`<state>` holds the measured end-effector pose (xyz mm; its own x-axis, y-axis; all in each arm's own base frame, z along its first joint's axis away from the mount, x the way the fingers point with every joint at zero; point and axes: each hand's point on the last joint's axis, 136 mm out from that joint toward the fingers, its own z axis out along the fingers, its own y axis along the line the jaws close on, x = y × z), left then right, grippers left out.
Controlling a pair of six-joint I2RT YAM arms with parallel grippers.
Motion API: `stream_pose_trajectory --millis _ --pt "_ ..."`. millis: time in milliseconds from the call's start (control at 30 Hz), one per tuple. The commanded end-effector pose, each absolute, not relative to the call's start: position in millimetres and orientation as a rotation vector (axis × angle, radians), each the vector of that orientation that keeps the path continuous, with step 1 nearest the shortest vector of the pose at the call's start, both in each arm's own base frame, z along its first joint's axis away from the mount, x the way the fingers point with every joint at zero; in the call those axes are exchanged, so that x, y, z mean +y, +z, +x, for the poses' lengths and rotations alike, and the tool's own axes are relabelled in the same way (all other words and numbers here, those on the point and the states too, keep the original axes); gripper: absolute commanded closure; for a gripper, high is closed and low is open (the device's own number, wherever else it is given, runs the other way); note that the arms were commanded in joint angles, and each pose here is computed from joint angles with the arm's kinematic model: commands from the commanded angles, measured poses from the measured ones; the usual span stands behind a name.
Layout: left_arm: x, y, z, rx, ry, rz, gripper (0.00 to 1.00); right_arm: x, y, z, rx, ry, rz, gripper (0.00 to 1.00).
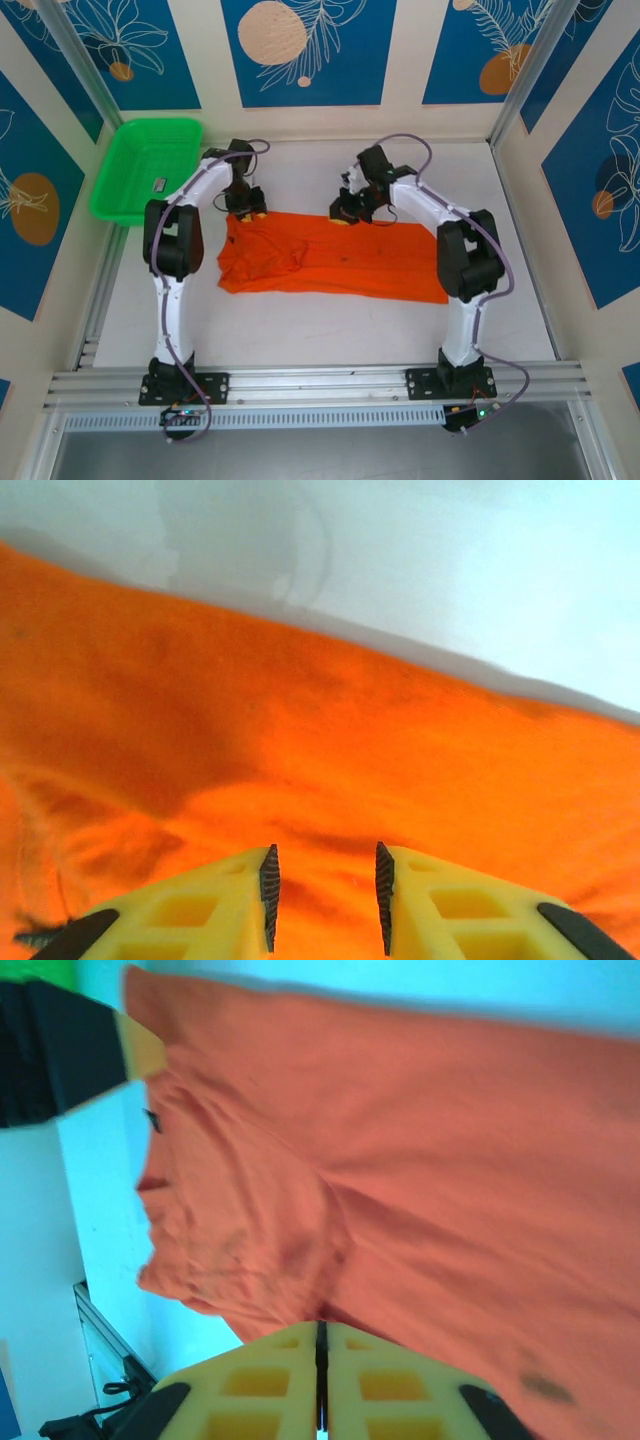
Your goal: Fold and stack the t-shirts
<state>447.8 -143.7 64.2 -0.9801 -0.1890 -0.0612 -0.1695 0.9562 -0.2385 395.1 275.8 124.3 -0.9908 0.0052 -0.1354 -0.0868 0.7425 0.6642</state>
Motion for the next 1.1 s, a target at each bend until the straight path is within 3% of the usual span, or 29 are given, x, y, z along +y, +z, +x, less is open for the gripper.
stream_pose_trajectory --millis 0,400,667,1067 --pt "-154 74 430 3.033 -0.417 -0.237 0.73 328 120 380 2.89 1.151 -0.223 0.93" --pt "-131 25 408 3.154 -0.221 -0.288 0.75 404 71 356 3.07 1.153 -0.428 1.0" --pt "-124 15 414 3.168 -0.143 -0.317 0.73 377 56 340 3.149 1.099 -0.372 1.0" --pt "-128 4 446 3.153 -0.119 -0.349 0.71 319 92 329 3.109 1.151 -0.166 1.0"
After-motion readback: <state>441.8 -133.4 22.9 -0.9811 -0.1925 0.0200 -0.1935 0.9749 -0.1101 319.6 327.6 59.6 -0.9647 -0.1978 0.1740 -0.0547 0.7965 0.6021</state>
